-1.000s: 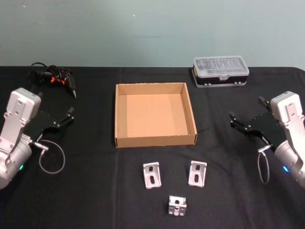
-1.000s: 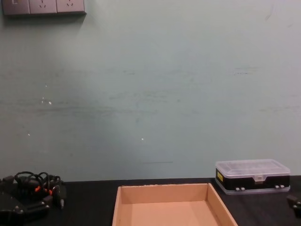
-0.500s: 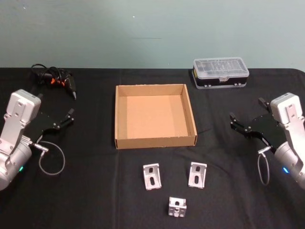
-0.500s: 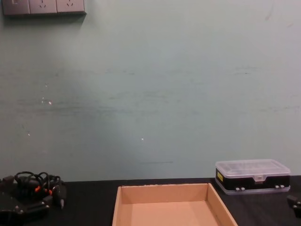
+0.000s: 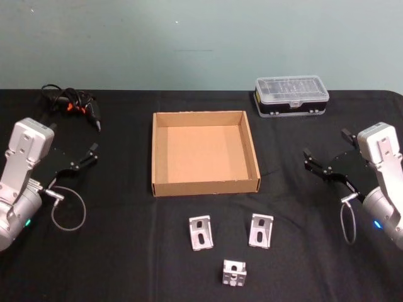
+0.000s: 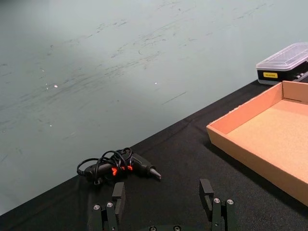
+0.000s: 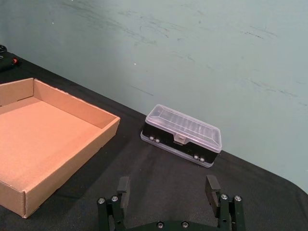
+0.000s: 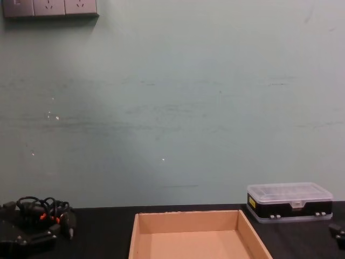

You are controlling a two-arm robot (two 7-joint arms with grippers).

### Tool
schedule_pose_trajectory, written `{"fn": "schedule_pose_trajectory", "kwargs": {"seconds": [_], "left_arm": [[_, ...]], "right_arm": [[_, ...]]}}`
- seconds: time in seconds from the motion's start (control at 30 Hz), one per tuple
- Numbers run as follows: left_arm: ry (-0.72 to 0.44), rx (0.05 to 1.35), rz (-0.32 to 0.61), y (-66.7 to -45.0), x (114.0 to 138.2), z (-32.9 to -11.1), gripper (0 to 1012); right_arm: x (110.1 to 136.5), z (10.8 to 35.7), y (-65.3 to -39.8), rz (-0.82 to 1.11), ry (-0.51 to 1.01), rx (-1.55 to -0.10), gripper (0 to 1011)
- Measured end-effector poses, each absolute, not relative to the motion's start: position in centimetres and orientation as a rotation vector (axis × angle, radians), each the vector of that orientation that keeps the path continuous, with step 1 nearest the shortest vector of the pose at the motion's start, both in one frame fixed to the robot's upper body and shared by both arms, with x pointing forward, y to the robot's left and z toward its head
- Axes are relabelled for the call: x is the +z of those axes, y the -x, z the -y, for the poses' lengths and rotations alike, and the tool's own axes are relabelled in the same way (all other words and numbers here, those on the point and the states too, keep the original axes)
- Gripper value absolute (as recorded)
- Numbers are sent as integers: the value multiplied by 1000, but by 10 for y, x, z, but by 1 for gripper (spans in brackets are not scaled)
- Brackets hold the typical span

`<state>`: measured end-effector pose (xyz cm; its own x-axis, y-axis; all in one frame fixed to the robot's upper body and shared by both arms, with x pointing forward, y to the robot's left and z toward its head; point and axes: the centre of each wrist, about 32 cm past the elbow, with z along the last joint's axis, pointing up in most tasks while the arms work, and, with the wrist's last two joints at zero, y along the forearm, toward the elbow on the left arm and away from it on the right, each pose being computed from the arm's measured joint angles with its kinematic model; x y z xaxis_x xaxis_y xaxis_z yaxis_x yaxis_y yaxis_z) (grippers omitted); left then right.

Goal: Use one hand to pick up the angle iron from the table and place it into the box.

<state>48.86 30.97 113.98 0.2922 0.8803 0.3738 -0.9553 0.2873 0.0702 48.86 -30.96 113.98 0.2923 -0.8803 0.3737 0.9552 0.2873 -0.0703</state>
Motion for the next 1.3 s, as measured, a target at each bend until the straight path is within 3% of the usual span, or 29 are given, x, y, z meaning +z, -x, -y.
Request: {"fn": "schedule_pose_trajectory", "kwargs": {"seconds": [0.37, 0.63, 0.9, 1.3], "left_arm": [[-304, 1248, 285, -489, 1140, -310, 1011], [-304, 1248, 285, -489, 1140, -310, 1011], [-304, 1248, 285, -489, 1140, -310, 1011], [-304, 1248, 285, -489, 1140, -310, 1011]], "right_arm": [[1140, 308, -490, 273, 300, -1227, 1003], [1158, 308, -487, 272, 265, -1179, 1003], [1191, 310, -474, 243, 204, -1081, 1003], [1244, 313, -456, 135, 234, -811, 1003]]}}
